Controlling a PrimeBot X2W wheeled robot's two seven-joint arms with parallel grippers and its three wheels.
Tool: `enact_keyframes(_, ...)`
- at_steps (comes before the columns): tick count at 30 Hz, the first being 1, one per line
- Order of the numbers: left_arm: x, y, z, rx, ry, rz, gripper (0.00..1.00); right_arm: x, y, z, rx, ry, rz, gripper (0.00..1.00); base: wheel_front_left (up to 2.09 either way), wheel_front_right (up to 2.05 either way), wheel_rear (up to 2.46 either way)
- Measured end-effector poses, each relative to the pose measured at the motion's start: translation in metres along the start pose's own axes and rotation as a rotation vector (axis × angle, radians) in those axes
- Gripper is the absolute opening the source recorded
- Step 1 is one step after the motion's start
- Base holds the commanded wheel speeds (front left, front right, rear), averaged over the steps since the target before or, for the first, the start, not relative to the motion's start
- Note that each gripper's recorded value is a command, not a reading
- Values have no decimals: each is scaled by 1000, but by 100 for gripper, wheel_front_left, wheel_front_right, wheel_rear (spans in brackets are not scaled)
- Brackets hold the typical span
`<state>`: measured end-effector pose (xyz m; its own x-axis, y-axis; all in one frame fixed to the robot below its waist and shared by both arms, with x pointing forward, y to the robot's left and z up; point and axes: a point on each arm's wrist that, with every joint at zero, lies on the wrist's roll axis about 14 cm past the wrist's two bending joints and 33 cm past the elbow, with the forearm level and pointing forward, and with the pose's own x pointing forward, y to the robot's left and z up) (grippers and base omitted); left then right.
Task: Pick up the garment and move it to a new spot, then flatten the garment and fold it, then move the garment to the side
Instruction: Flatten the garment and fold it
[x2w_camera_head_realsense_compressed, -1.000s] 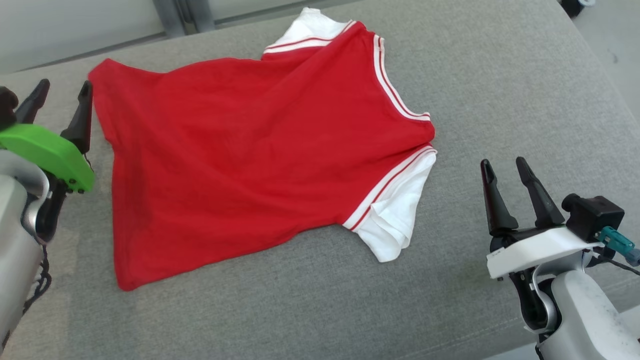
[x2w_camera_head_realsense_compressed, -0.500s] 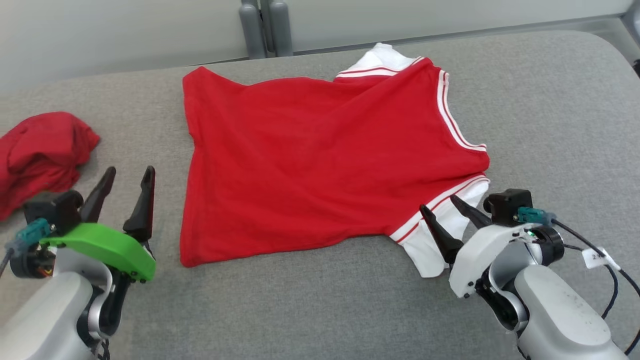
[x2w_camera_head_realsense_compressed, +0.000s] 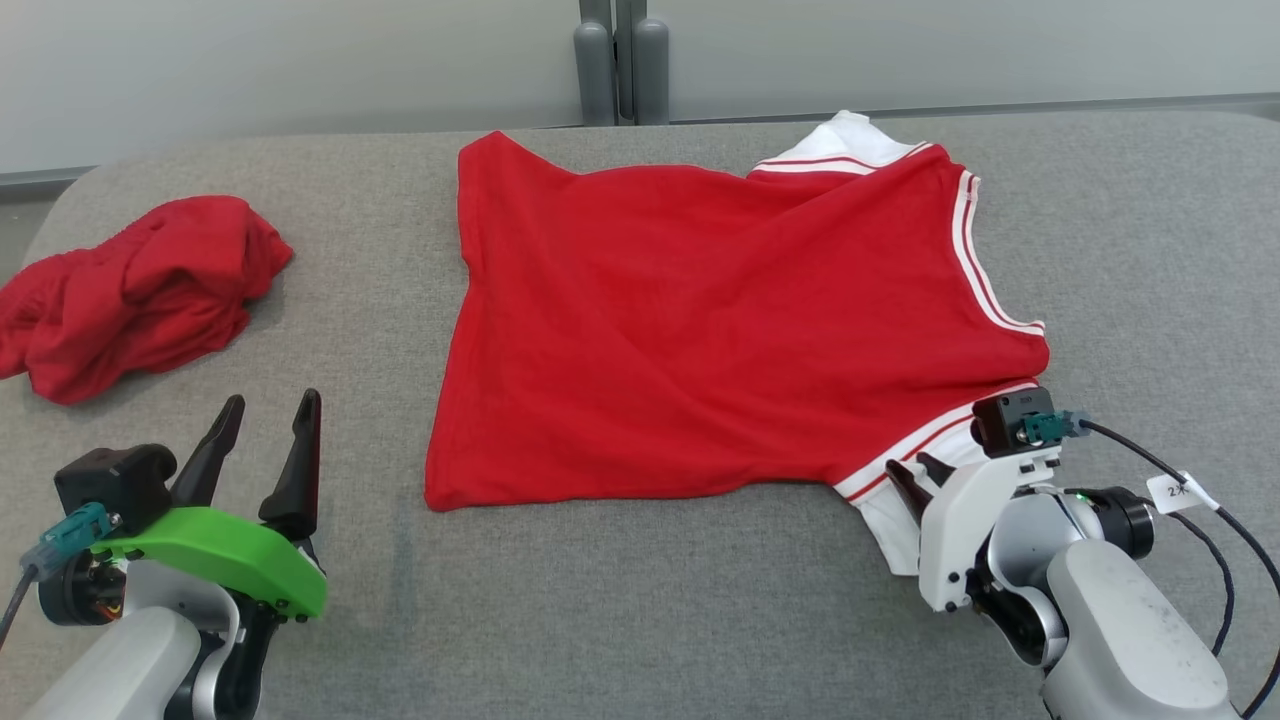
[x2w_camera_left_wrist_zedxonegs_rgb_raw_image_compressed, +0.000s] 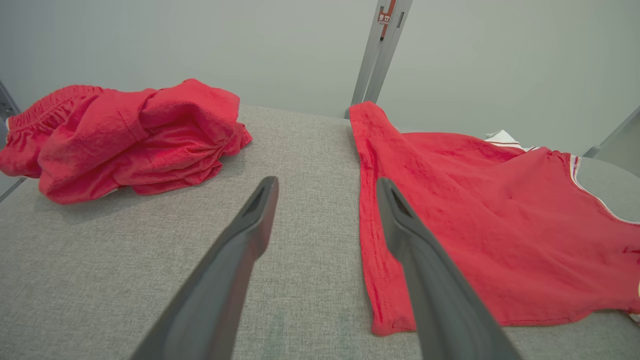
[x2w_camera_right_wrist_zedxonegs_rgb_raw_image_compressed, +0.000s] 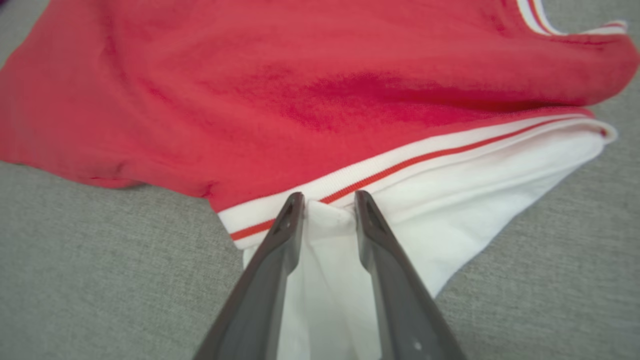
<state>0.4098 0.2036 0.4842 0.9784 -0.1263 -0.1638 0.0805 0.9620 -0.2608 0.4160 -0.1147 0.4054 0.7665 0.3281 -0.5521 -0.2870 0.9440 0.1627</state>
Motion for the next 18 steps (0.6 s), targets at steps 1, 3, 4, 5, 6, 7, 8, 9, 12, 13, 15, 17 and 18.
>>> enact_keyframes(1, -1, 0, 0, -1, 0, 3, 100, -2, 0, 1, 3, -3, -5, 12, 0, 0, 0)
enact_keyframes(3, -2, 0, -3, -5, 6, 4, 100, -6, -3, 1, 4, -9, -23, 0, 0, 0, 0)
enact_keyframes(4, -2, 0, -4, -5, 9, 2, 100, -9, -5, 1, 7, -12, -31, 0, 0, 0, 0)
enact_keyframes(5, -2, -2, -4, -7, 10, -1, 100, -12, -7, 2, 11, -21, -40, 0, 0, 0, 0)
enact_keyframes(6, -1, -3, -5, -8, 10, -2, 100, -15, -8, 4, 11, -32, -49, 0, 0, 0, 0)
enact_keyframes(7, 0, -4, -5, -9, 10, -5, 100, -19, -12, 6, 13, -45, -64, 0, 0, 0, 0)
enact_keyframes(8, 1, -6, -6, -9, 12, -10, 100, -22, -15, 8, 15, -57, -76, 0, 0, 0, 0)
enact_keyframes(9, 1, -7, -7, -8, 16, -14, 100, -27, -20, 10, 18, -66, -92, 0, 0, 0, 0)
enact_keyframes(12, 5, -14, -8, -9, 19, -35, 100, -42, -33, 6, 38, -74, -136, 0, 0, 0, 0)
enact_keyframes(13, 6, -17, -9, -9, 21, -42, 100, -47, -36, 2, 45, -64, -148, 0, 0, 0, 0)
enact_keyframes(15, 8, -20, -11, -10, 28, -50, 100, -55, -40, -8, 60, -37, -165, 0, 0, 0, 0)
enact_keyframes(17, 10, -21, -16, -7, 42, -55, 100, -62, -39, -19, 79, -9, -168, 0, 0, 0, 0)
enact_keyframes(18, 10, -22, -18, -6, 53, -58, 100, -65, -40, -23, 89, 3, -170, 0, 0, 0, 0)
